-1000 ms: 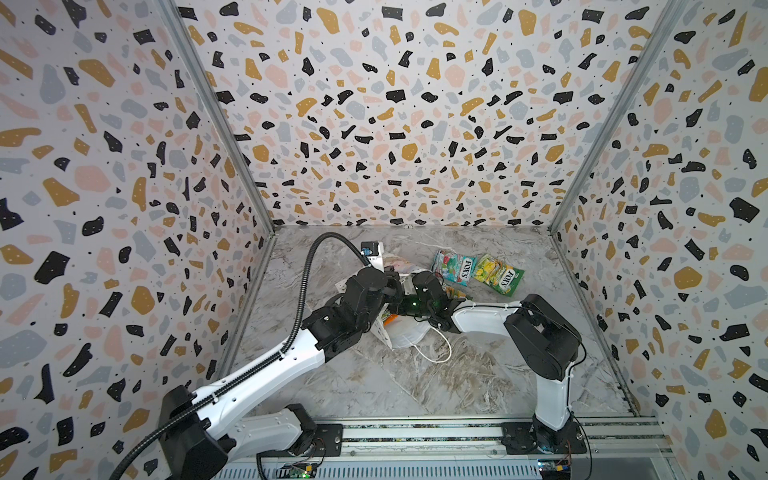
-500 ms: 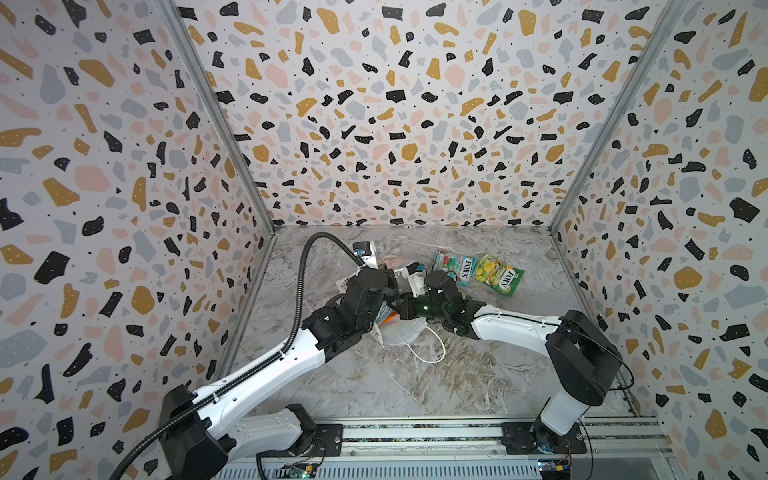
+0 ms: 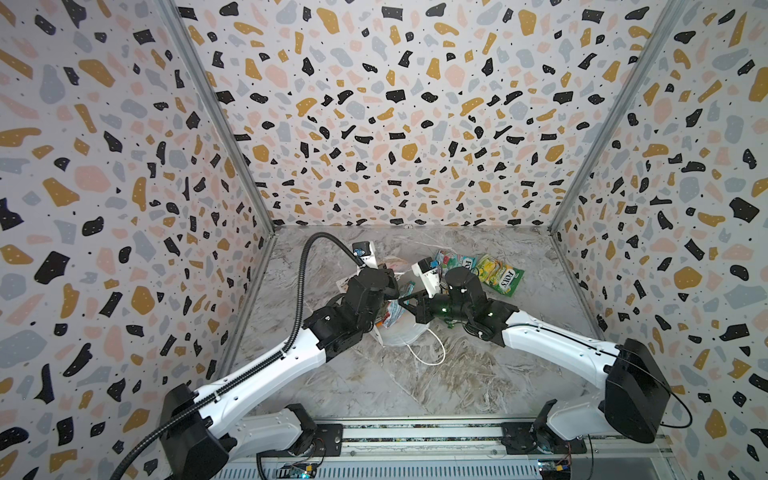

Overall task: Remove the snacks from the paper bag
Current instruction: 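Pull the teal pack out of the bag with the right gripper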

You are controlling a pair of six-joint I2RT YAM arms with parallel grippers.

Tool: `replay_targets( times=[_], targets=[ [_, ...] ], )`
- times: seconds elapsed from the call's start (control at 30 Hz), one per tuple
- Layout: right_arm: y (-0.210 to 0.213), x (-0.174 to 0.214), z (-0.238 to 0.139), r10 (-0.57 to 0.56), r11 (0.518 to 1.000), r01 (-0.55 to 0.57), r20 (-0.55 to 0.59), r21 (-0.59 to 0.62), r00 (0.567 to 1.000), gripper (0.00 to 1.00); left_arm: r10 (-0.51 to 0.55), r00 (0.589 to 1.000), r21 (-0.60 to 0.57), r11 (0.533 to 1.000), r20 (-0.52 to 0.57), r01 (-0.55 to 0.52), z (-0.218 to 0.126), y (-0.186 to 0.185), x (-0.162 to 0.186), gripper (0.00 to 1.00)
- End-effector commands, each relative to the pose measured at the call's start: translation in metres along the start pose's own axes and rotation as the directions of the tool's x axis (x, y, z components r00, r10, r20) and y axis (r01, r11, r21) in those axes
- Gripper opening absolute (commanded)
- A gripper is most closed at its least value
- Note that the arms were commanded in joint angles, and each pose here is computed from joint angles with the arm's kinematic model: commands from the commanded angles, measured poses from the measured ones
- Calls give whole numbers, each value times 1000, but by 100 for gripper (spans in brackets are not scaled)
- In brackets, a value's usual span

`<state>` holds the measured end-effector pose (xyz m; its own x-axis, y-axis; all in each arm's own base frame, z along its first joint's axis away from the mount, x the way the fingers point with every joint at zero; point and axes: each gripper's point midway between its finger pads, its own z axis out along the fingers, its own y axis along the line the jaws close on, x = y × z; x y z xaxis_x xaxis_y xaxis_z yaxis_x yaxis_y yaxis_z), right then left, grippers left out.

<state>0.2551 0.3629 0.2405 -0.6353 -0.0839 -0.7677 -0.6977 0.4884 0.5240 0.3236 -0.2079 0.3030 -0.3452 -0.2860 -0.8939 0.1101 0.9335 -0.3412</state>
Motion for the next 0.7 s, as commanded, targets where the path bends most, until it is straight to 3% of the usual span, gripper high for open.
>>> replay_targets(
  times=[0.0,0.4,0.67],
  targets=[
    [19,-31,-27,-92,996,91,63,8,994,0,3,1000,-21,1000,19,-3,1,3,-4,0],
    [42,-76,-96,-198,979,186,196,77,960,0,9,1000,-17,1000,19,-9,1,1,-5,0],
    [10,-95,-139,-190,961,125,262,246,946,0,18,1000,-21,1000,18,-17,1,2,-5,0]
  ],
)
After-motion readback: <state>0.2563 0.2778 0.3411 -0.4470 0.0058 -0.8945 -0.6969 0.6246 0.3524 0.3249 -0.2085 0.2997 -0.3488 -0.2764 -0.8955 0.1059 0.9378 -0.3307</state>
